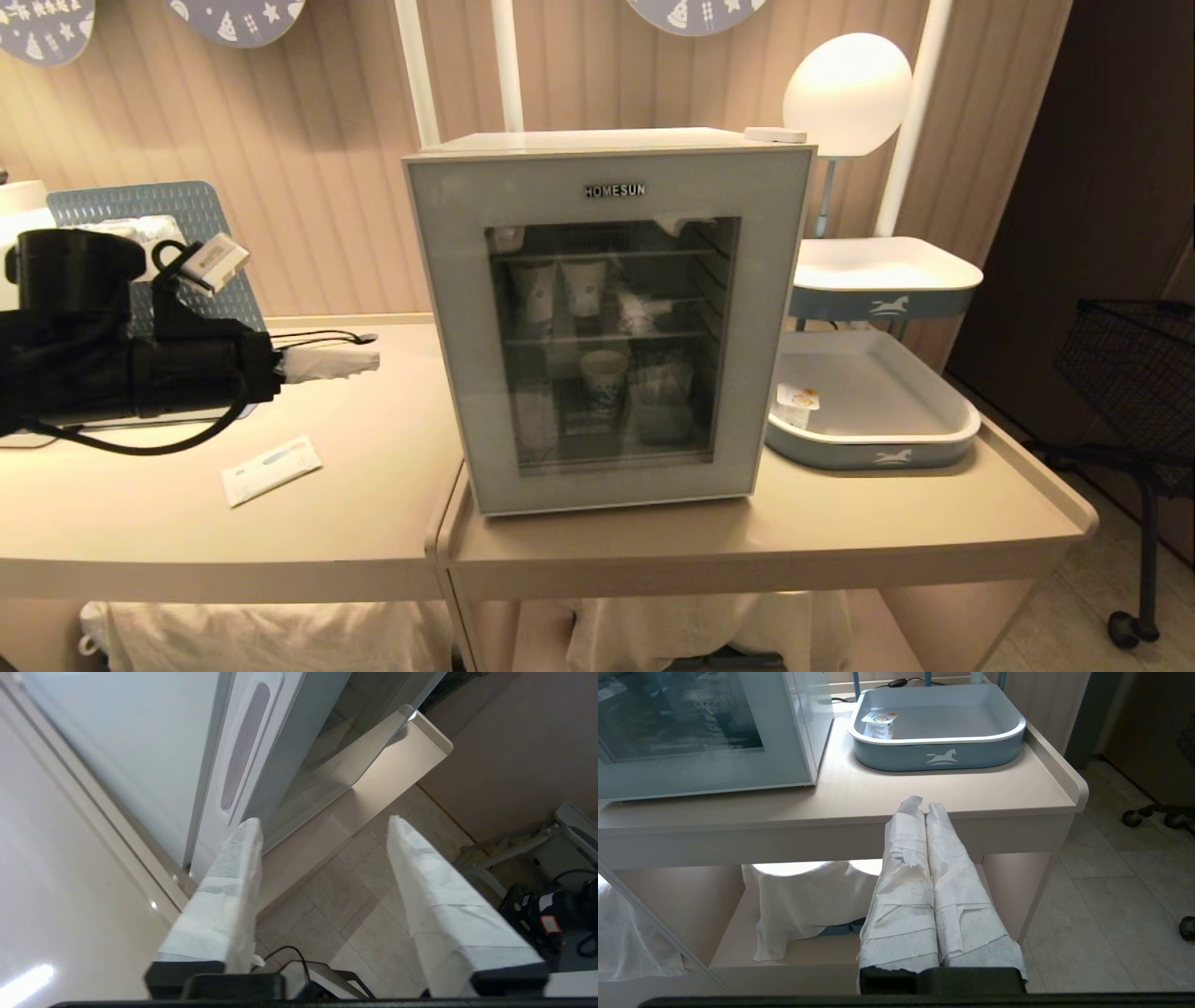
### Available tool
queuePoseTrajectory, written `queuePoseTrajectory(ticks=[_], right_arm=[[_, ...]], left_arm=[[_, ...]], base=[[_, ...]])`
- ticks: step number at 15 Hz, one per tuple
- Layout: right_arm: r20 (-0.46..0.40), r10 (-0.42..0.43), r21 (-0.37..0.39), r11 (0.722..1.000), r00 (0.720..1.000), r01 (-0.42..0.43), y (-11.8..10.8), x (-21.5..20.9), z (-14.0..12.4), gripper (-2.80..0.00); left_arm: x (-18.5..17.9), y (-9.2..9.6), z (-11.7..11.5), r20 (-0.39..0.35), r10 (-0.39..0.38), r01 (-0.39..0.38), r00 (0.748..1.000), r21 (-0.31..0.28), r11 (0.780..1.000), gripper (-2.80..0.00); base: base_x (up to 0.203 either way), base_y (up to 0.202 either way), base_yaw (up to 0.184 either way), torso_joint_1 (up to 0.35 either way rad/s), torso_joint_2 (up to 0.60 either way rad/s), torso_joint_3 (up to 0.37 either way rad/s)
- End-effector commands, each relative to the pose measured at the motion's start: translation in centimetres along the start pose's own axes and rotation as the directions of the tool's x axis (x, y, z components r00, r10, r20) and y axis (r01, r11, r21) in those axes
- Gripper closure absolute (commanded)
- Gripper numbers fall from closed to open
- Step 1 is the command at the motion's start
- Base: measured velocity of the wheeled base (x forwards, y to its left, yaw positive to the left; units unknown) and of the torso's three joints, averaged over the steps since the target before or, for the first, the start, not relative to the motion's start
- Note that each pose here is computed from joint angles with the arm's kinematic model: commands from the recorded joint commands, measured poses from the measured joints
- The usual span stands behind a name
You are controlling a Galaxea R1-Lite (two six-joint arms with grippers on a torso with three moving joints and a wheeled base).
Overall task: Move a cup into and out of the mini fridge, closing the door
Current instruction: Open the freezer door
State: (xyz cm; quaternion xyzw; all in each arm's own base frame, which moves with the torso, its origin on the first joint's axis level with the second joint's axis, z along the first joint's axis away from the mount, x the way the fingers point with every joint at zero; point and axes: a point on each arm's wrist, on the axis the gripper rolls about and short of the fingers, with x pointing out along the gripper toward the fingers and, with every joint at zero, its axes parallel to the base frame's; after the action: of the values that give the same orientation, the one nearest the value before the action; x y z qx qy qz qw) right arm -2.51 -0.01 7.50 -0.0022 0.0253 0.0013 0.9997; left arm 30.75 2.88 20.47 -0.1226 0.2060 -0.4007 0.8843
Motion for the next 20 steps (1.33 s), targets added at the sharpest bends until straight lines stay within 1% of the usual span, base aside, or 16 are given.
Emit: queuePoseTrajectory(ticks=[1, 3, 4, 5, 7, 9, 11, 16, 17, 19, 20], right_arm=[[-0.003, 0.001, 0.0, 1.0, 1.0, -0.001, 0.0, 0.0, 0.0, 0.0], [0.0, 0.001, 0.0, 1.0, 1.0, -0.001, 0.0, 0.0, 0.0, 0.0], [-0.002, 0.001, 0.0, 1.0, 1.0, -0.001, 0.0, 0.0, 0.0, 0.0], [0.0, 0.001, 0.0, 1.0, 1.0, -0.001, 0.0, 0.0, 0.0, 0.0], [-0.002, 0.001, 0.0, 1.0, 1.0, -0.001, 0.0, 0.0, 0.0, 0.0], [-0.002, 0.001, 0.0, 1.0, 1.0, -0.001, 0.0, 0.0, 0.0, 0.0], [-0.001, 0.001, 0.0, 1.0, 1.0, -0.001, 0.0, 0.0, 0.0, 0.0], [-0.001, 0.001, 0.0, 1.0, 1.0, -0.001, 0.0, 0.0, 0.0, 0.0], [0.0, 0.001, 0.0, 1.0, 1.0, -0.001, 0.0, 0.0, 0.0, 0.0], [0.0, 0.001, 0.0, 1.0, 1.0, -0.001, 0.0, 0.0, 0.0, 0.0], [0.0, 0.001, 0.0, 1.0, 1.0, -0.001, 0.0, 0.0, 0.0, 0.0]], left_arm=[[1.5, 2.1, -1.5, 0.016, -0.033, 0.032, 0.999, 0.027, 0.999, -2.8], [3.3, 2.7, -1.8, 0.06, -0.089, 0.082, 0.994, 0.101, 0.991, -2.8], [4.3, 2.8, -1.7, 0.081, -0.119, 0.111, 0.99, 0.099, 0.989, -2.8], [5.2, 2.6, -1.5, 0.097, -0.146, 0.138, 0.985, 0.08, 0.987, -2.8], [6.6, 2.5, -1.1, 0.136, -0.189, 0.179, 0.972, 0.087, 0.98, -2.8], [8.1, 2.4, -1.4, 0.152, -0.229, 0.219, 0.962, 0.08, 0.973, -2.8], [8.8, 2.6, -1.8, 0.153, -0.233, 0.223, 0.96, 0.076, 0.972, -2.8], [8.9, 2.9, -2.1, 0.148, -0.229, 0.222, 0.962, 0.063, 0.973, -2.8], [8.7, 2.6, -2.1, 0.147, -0.234, 0.227, 0.961, 0.061, 0.972, -2.8], [8.2, 2.0, -2.1, 0.144, -0.243, 0.24, 0.959, 0.038, 0.97, -2.8], [7.7, 1.4, -1.9, 0.147, -0.249, 0.247, 0.957, 0.03, 0.968, -2.8]], base=[[0.0, 0.0, 0.0, 0.0, 0.0, 0.0], [0.0, 0.0, 0.0, 0.0, 0.0, 0.0], [0.0, 0.0, 0.0, 0.0, 0.0, 0.0], [0.0, 0.0, 0.0, 0.0, 0.0, 0.0], [0.0, 0.0, 0.0, 0.0, 0.0, 0.0], [0.0, 0.0, 0.0, 0.0, 0.0, 0.0], [0.0, 0.0, 0.0, 0.0, 0.0, 0.0], [0.0, 0.0, 0.0, 0.0, 0.0, 0.0], [0.0, 0.0, 0.0, 0.0, 0.0, 0.0], [0.0, 0.0, 0.0, 0.0, 0.0, 0.0], [0.0, 0.0, 0.0, 0.0, 0.0, 0.0]])
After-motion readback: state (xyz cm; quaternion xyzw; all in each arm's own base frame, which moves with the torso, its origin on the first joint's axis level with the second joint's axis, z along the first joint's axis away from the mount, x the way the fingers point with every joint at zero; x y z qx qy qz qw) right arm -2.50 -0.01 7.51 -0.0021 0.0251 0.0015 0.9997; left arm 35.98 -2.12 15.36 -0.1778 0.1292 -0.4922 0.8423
